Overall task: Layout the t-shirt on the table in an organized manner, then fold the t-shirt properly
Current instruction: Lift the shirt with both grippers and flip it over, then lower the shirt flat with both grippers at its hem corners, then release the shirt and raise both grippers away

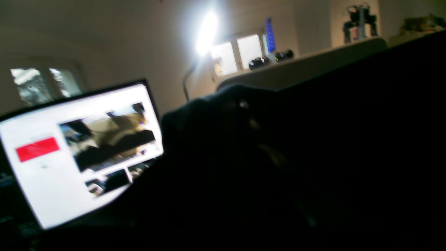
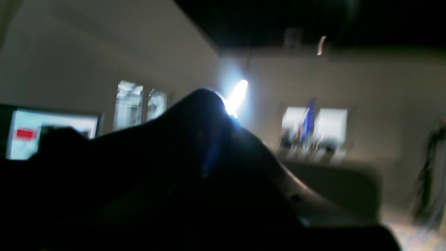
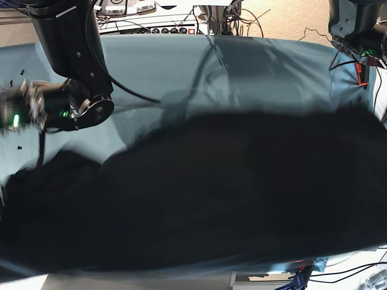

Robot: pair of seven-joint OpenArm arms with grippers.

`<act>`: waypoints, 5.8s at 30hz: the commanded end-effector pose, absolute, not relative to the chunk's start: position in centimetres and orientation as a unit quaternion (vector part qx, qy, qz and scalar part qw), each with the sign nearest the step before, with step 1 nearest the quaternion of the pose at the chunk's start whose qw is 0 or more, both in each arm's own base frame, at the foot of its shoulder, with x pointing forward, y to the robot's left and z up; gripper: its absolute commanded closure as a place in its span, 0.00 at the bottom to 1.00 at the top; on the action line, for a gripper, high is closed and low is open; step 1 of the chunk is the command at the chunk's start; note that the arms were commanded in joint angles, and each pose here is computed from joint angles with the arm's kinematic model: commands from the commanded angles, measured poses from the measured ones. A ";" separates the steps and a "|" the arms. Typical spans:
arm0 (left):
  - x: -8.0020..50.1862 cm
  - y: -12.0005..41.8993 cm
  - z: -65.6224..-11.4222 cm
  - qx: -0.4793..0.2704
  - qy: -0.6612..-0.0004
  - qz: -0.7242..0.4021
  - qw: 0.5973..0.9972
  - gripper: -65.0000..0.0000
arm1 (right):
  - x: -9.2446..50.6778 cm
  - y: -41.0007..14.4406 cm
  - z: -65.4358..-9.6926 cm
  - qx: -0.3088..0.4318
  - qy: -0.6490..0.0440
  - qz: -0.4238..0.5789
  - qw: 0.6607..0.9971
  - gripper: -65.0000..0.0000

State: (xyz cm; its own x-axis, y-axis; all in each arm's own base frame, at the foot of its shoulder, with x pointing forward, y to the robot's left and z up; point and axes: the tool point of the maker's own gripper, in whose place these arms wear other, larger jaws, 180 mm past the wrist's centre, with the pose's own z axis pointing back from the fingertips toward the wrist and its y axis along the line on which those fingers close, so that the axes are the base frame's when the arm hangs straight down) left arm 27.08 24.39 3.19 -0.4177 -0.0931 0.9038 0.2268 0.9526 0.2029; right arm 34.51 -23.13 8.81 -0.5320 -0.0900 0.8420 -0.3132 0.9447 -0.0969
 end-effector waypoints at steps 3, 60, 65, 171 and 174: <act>29.2 23.6 1.2 -0.066 -0.805 -0.152 0.570 1.00 | 37.1 -22.9 7.4 0.159 -0.840 0.126 0.504 1.00; 57.1 15.0 -23.9 -0.022 -0.698 -0.171 0.695 0.55 | 52.5 -36.6 -20.2 -0.189 -0.594 0.063 0.779 0.64; 57.3 14.6 -23.0 -0.032 -0.702 -0.177 0.689 0.55 | 52.6 -36.8 -19.8 -0.190 -0.590 0.059 0.783 0.64; 18.1 39.3 -17.8 0.202 -0.496 0.041 0.843 1.00 | 25.3 -19.7 -40.1 0.081 -0.322 0.094 0.939 0.51; 17.9 39.5 -17.7 0.205 -0.496 0.043 0.843 1.00 | 26.9 -19.6 -39.6 0.061 -0.333 0.093 0.936 0.51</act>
